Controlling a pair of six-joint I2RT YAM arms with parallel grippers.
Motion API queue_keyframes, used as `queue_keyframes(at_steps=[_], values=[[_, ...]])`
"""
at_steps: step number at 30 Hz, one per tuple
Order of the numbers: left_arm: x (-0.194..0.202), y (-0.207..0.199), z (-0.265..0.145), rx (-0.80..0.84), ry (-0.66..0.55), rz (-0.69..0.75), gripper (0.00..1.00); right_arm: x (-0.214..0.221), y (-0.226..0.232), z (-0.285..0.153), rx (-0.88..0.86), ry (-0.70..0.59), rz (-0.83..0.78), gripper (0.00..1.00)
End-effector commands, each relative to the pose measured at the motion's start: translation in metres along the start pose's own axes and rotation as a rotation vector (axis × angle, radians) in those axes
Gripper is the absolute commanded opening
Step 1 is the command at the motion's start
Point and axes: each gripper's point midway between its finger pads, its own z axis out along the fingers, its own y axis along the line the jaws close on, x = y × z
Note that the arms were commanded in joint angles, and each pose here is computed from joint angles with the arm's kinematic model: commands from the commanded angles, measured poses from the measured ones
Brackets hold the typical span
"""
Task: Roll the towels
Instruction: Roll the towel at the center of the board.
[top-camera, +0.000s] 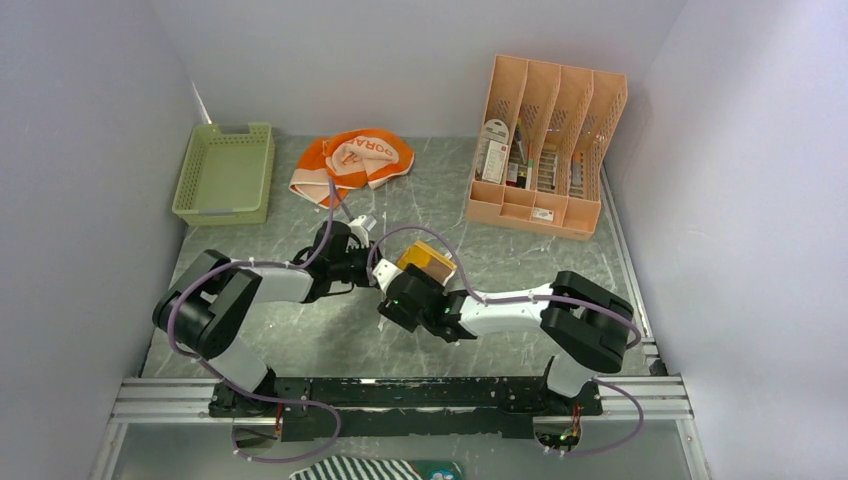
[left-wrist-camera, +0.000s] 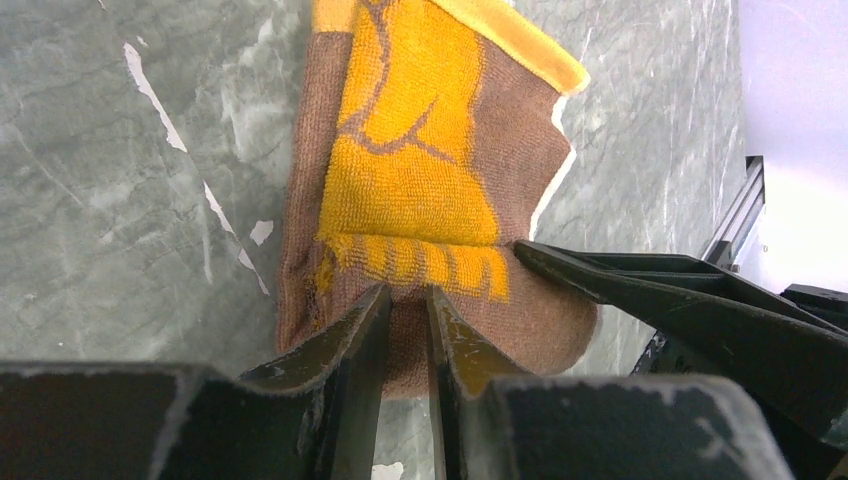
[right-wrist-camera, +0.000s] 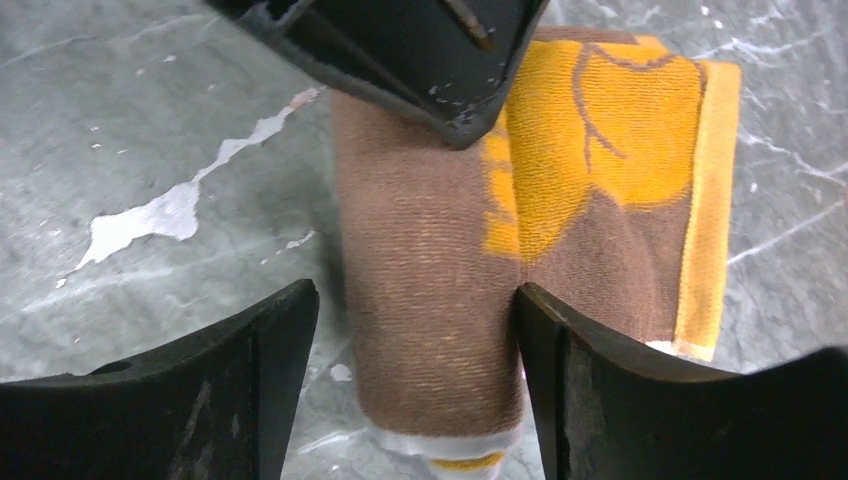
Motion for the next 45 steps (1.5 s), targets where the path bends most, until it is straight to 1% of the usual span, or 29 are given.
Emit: queue_keyframes(at_steps=[1,4,7,10,13,16,18,21,22,25,27,31,36,40,45], values=[[0.002,0.008,0.003,-0.045,0.023,0.024,0.32,0.004,-0.013,0.005,0.093,0.034,-0.003,0.69],[-0.001,0.007,0.001,-0.052,0.022,0.029,0.32,0.000,-0.006,0.004,0.033,0.010,0.046,0.56],[-0.015,0.003,-0.007,-0.061,-0.008,0.042,0.33,-0.001,-0.003,0.004,-0.054,-0.005,0.121,0.40],[-0.036,-0.006,-0.020,-0.040,-0.043,0.045,0.34,-0.004,0.004,0.000,-0.201,-0.031,0.201,0.26],[-0.062,-0.020,-0.041,-0.027,-0.105,0.072,0.36,-0.013,0.013,-0.009,-0.395,-0.079,0.298,0.21],[-0.081,-0.032,-0.064,-0.039,-0.155,0.116,0.37,-0.020,0.021,-0.020,-0.593,-0.097,0.423,0.14],[-0.090,-0.039,-0.077,-0.051,-0.180,0.147,0.38,-0.027,0.029,-0.027,-0.684,-0.112,0.475,0.13],[-0.092,-0.046,-0.092,-0.056,-0.200,0.173,0.39,-0.035,0.046,-0.039,-0.823,-0.115,0.546,0.14],[-0.090,-0.048,-0.094,-0.049,-0.199,0.175,0.39,-0.036,0.051,-0.042,-0.870,-0.097,0.579,0.14],[-0.077,-0.053,-0.095,-0.003,-0.167,0.160,0.39,-0.030,0.066,-0.044,-1.015,0.014,0.702,0.15],[-0.064,-0.055,-0.092,0.047,-0.146,0.130,0.38,-0.030,0.069,-0.043,-1.072,0.025,0.769,0.15],[-0.036,-0.045,-0.086,0.077,-0.126,0.066,0.37,-0.023,0.057,-0.036,-1.085,0.028,0.870,0.16],[-0.015,-0.043,-0.085,0.100,-0.127,0.027,0.37,-0.009,0.045,-0.017,-1.063,0.074,0.954,0.20],[-0.007,-0.042,-0.080,0.100,-0.112,0.023,0.38,-0.006,0.041,-0.009,-1.051,0.087,0.969,0.23],[-0.001,-0.034,-0.071,0.086,-0.087,0.015,0.38,-0.005,0.035,-0.002,-1.017,0.093,0.937,0.27]])
